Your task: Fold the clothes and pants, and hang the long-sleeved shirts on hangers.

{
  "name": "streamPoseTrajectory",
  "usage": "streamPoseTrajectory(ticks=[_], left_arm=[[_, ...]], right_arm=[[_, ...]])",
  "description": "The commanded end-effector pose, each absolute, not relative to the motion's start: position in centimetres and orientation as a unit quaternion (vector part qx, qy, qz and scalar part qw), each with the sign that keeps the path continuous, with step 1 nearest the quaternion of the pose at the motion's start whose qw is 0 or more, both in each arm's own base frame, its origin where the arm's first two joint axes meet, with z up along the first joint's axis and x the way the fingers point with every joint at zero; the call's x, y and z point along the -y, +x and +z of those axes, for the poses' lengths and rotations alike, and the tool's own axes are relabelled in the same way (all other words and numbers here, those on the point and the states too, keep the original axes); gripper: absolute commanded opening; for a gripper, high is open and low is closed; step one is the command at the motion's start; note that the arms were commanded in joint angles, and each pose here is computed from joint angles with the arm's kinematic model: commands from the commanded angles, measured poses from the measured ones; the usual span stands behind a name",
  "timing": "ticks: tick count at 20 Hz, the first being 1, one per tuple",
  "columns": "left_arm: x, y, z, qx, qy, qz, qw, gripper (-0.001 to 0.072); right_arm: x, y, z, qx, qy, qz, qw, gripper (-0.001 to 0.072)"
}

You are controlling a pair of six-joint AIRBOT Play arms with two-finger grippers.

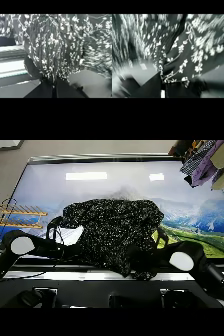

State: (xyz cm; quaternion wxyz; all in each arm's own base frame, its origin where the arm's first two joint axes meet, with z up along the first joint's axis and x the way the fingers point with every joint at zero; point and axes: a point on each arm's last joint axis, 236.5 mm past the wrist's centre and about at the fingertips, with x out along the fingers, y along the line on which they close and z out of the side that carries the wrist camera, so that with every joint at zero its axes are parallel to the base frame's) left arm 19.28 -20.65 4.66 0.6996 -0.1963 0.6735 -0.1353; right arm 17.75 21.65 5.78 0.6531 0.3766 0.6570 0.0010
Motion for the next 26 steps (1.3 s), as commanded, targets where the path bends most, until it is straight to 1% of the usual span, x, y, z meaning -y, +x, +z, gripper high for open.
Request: streamPoseTrajectory(ticks=[1, 2, 4, 7, 8, 9, 12, 13, 14, 15, 16, 17, 18, 19, 20, 22, 23, 24, 25, 26], left_arm=[[21.8, 22.2, 5.2, -0.660, -0.213, -0.121, 0.711, 0.0018], [22.4, 23.6, 4.3, -0.663, -0.207, -0.120, 0.710, 0.0019], [23.5, 25.7, 1.6, -0.688, -0.184, -0.118, 0.692, 0.0019], [26.1, 28.6, -1.5, -0.723, -0.202, -0.133, 0.647, 0.0019], [27.0, 29.6, -2.0, -0.727, -0.214, -0.143, 0.637, 0.0020], [27.5, 30.7, -2.4, -0.727, -0.222, -0.147, 0.633, 0.0020], [28.0, 33.3, -3.5, -0.721, -0.221, -0.152, 0.639, 0.0021], [28.1, 33.8, -3.9, -0.721, -0.222, -0.150, 0.639, 0.0024], [28.1, 34.0, -4.2, -0.722, -0.222, -0.148, 0.638, 0.0062], [27.7, 34.2, -4.5, -0.723, -0.219, -0.144, 0.639, 0.0201], [27.1, 34.4, -4.6, -0.722, -0.212, -0.138, 0.644, 0.0368], [26.1, 34.6, -4.5, -0.721, -0.202, -0.131, 0.649, 0.0488], [24.8, 34.6, -4.4, -0.722, -0.187, -0.122, 0.655, 0.0524], [23.1, 34.7, -4.1, -0.720, -0.167, -0.109, 0.664, 0.0557], [21.4, 34.9, -3.6, -0.717, -0.146, -0.096, 0.675, 0.0558], [18.4, 35.2, -2.3, -0.704, -0.104, -0.086, 0.697, 0.0558], [17.6, 35.3, -1.5, -0.696, -0.089, -0.086, 0.707, 0.0558], [16.8, 35.3, -0.8, -0.690, -0.080, -0.083, 0.714, 0.0558], [16.2, 35.3, -0.4, -0.686, -0.078, -0.079, 0.719, 0.0558], [15.8, 35.1, -0.2, -0.684, -0.079, -0.076, 0.721, 0.0558]], right_arm=[[-16.7, 23.3, 5.8, -0.599, 0.446, -0.066, 0.662, 0.0031], [-15.6, 24.7, 5.6, -0.587, 0.462, -0.077, 0.660, 0.0031], [-14.5, 26.6, 4.4, -0.585, 0.478, -0.090, 0.649, 0.0032], [-15.8, 28.9, 1.3, -0.602, 0.489, -0.094, 0.624, 0.0032], [-16.1, 30.1, 0.4, -0.596, 0.494, -0.092, 0.626, 0.0032], [-16.1, 31.3, -0.5, -0.589, 0.503, -0.098, 0.625, 0.0032], [-16.2, 33.7, -2.8, -0.571, 0.526, -0.114, 0.619, 0.0033], [-16.3, 34.0, -3.5, -0.573, 0.529, -0.120, 0.615, 0.0051], [-16.2, 34.2, -4.0, -0.573, 0.523, -0.118, 0.620, 0.0117], [-15.8, 34.8, -4.0, -0.565, 0.511, -0.110, 0.638, 0.0206], [-15.3, 35.3, -3.6, -0.558, 0.493, -0.102, 0.660, 0.0213], [-14.6, 35.7, -2.5, -0.551, 0.465, -0.091, 0.687, 0.0271], [-14.0, 36.2, -0.9, -0.543, 0.423, -0.070, 0.722, 0.0428], [-13.2, 36.5, 1.4, -0.534, 0.370, -0.043, 0.759, 0.0446], [-12.6, 36.3, 3.4, -0.531, 0.324, -0.024, 0.783, 0.0469], [-12.8, 34.7, 6.9, -0.536, 0.245, 0.023, 0.807, 0.0471], [-13.6, 33.2, 7.2, -0.547, 0.204, 0.042, 0.811, 0.0471], [-14.2, 31.0, 6.5, -0.573, 0.140, 0.054, 0.806, 0.0473], [-14.2, 28.8, 5.5, -0.598, 0.066, 0.053, 0.797, 0.0501], [-14.2, 27.4, 4.8, -0.606, 0.012, 0.049, 0.794, 0.0523]])
